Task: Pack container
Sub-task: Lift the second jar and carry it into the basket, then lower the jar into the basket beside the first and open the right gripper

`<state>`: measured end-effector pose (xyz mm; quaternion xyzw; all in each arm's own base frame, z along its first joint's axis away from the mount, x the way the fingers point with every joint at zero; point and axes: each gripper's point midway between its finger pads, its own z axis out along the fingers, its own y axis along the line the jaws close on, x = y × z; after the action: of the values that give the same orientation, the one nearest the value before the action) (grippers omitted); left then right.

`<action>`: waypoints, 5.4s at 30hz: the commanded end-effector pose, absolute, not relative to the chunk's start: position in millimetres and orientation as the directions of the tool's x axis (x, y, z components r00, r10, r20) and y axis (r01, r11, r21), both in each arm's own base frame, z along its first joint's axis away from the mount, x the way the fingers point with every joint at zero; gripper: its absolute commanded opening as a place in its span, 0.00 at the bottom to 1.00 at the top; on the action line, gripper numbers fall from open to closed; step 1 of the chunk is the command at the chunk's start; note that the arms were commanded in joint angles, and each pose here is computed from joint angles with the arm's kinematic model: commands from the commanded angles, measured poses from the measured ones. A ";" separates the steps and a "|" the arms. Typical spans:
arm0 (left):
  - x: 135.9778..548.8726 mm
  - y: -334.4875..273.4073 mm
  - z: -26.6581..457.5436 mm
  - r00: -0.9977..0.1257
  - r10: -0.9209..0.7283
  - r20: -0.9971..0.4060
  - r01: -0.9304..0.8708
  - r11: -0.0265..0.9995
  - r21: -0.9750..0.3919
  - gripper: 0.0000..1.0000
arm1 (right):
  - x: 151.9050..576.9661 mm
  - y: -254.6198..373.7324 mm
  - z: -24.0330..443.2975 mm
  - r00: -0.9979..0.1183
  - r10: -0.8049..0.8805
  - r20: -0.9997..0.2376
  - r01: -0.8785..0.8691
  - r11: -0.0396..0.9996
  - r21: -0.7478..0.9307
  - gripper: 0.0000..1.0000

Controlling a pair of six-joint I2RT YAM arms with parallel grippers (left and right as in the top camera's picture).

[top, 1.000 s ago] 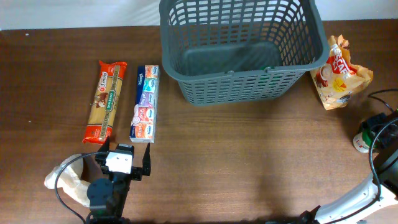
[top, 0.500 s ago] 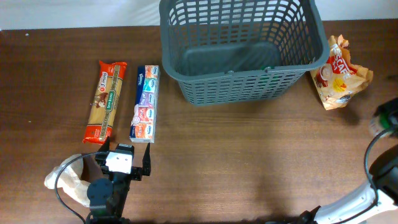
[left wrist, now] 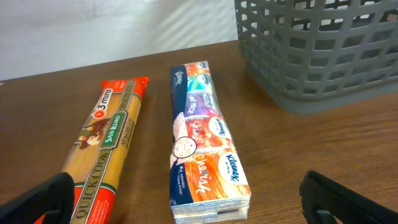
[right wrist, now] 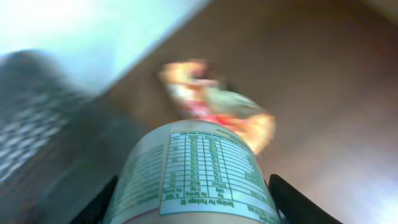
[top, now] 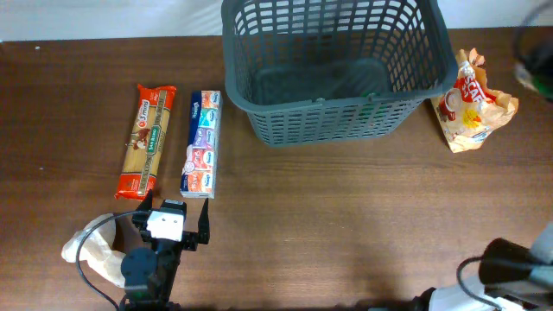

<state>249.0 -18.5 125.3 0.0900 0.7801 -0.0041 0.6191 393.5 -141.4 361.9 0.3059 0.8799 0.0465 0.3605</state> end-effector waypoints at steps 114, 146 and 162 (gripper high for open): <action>249.0 -16.5 113.0 -0.261 0.136 -0.956 0.141 0.985 0.101 0.99 | 462.9 135.9 105.3 -0.996 -0.027 -0.088 -0.039 0.989 0.141 0.49; 249.0 -16.5 113.0 -0.261 0.135 -0.956 0.142 0.985 0.101 0.99 | 473.3 138.7 118.2 -0.990 -0.028 -0.140 -0.049 0.987 0.156 0.90; 249.0 -16.5 113.0 -0.261 0.136 -0.956 0.141 0.985 0.101 0.99 | 468.5 11.0 359.1 -0.724 0.143 -0.675 0.152 0.987 0.046 0.99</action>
<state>249.3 -18.5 117.9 0.0897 0.7900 -0.0058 0.6064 478.2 69.9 325.7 0.0263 0.9464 0.0509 0.3179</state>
